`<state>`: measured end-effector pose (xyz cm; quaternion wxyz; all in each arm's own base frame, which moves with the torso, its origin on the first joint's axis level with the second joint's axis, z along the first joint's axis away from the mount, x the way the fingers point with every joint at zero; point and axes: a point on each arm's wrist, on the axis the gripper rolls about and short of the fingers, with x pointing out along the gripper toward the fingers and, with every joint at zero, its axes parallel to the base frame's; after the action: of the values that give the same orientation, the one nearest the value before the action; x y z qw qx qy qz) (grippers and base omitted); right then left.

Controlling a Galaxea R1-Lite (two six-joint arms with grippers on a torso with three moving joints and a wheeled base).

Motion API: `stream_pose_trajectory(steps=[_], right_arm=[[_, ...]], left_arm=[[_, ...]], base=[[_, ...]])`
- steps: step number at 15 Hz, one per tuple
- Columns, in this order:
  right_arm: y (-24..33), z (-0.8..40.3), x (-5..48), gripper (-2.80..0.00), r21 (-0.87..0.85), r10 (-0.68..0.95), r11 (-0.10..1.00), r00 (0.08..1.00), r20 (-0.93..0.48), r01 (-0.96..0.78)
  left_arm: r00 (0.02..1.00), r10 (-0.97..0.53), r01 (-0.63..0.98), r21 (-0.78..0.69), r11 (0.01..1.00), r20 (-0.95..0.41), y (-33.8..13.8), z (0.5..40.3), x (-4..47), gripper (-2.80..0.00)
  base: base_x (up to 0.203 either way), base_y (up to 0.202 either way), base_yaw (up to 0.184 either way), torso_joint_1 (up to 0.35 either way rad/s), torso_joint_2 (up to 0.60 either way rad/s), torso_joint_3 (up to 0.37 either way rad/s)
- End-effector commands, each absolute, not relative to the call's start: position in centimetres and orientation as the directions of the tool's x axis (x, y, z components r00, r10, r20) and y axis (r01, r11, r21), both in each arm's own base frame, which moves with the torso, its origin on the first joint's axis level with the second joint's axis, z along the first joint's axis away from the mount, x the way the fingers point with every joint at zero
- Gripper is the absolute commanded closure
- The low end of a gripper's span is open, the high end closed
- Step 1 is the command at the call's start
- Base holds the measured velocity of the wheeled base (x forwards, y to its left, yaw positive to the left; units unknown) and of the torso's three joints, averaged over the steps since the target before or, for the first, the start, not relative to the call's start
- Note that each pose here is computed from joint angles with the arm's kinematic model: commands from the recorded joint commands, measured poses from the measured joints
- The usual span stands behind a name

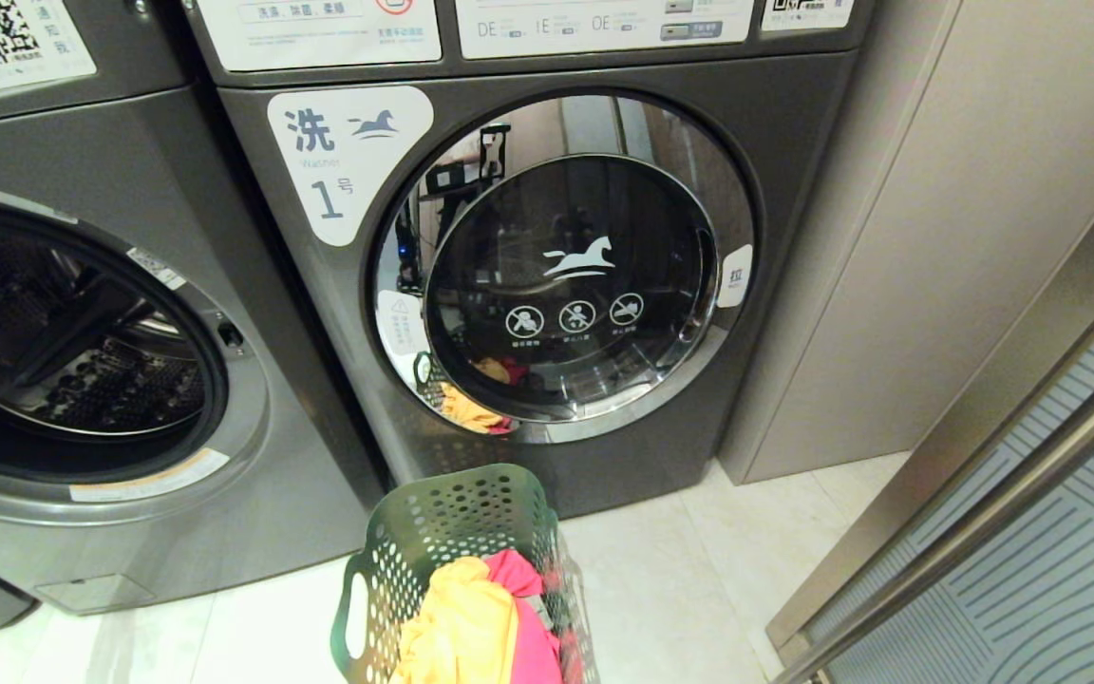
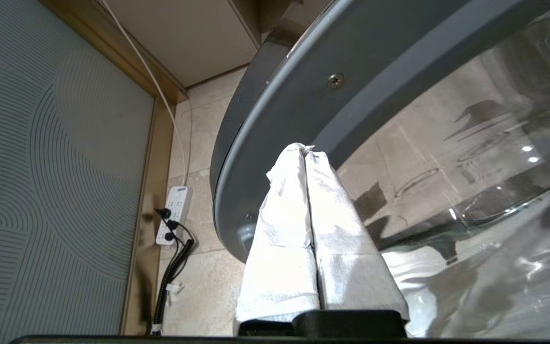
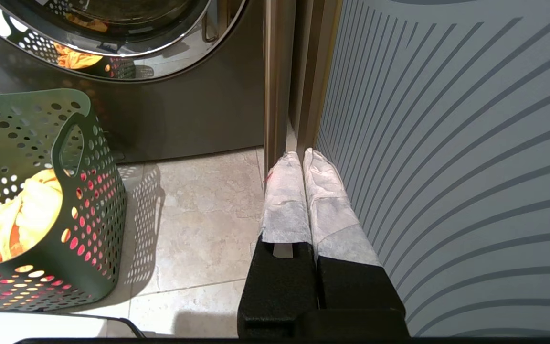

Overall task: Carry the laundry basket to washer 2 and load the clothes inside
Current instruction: Open the lid of the washing machine

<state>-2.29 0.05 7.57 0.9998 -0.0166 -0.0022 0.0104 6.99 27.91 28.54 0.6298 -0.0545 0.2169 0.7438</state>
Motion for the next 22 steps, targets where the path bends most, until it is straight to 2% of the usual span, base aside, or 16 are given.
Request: stream_pose_trajectory(steps=[1, 4, 8, 11, 17, 22], right_arm=[[0.1, 7.6, -2.3, 0.0, -0.034, 0.021, 0.999, 1.0, 0.005, -0.021], [0.1, 7.6, -2.3, 0.0, -0.034, 0.021, 0.999, 1.0, 0.005, -0.021], [0.1, 7.6, -2.3, 0.0, -0.034, 0.021, 0.999, 1.0, 0.005, -0.021], [0.1, 7.6, -2.3, 0.0, -0.034, 0.021, 0.999, 1.0, 0.005, -0.021], [0.1, 7.6, -2.3, 0.0, -0.034, 0.021, 0.999, 1.0, 0.005, -0.021], [0.1, 7.6, -2.3, 0.0, -0.034, 0.021, 0.999, 1.0, 0.005, -0.021]], left_arm=[[-0.17, 0.939, -0.968, 0.231, -0.102, -0.3, 25.4, 30.5, 6.9, 0.0], [-0.143, 0.931, -0.968, 0.246, -0.06, -0.336, 23.9, 29.0, 7.4, 0.0], [-0.136, 0.903, -0.963, 0.27, -0.023, -0.407, 28.1, 26.6, 9.3, 0.0], [-0.136, 0.914, -0.974, 0.221, -0.053, -0.381, 30.8, 27.3, 10.3, 0.0], [-0.097, 0.92, -0.977, 0.212, -0.016, -0.378, 29.5, 27.9, 11.2, 0.0], [-0.08, 0.938, -0.978, 0.208, -0.009, -0.338, 32.2, 28.5, 13.7, 0.0]], base=[[0.0, 0.0, 0.0, 0.0, 0.0, 0.0], [0.0, 0.0, 0.0, 0.0, 0.0, 0.0], [0.0, 0.0, 0.0, 0.0, 0.0, 0.0], [0.0, 0.0, 0.0, 0.0, 0.0, 0.0], [0.0, 0.0, 0.0, 0.0, 0.0, 0.0], [0.0, 0.0, 0.0, 0.0, 0.0, 0.0]])
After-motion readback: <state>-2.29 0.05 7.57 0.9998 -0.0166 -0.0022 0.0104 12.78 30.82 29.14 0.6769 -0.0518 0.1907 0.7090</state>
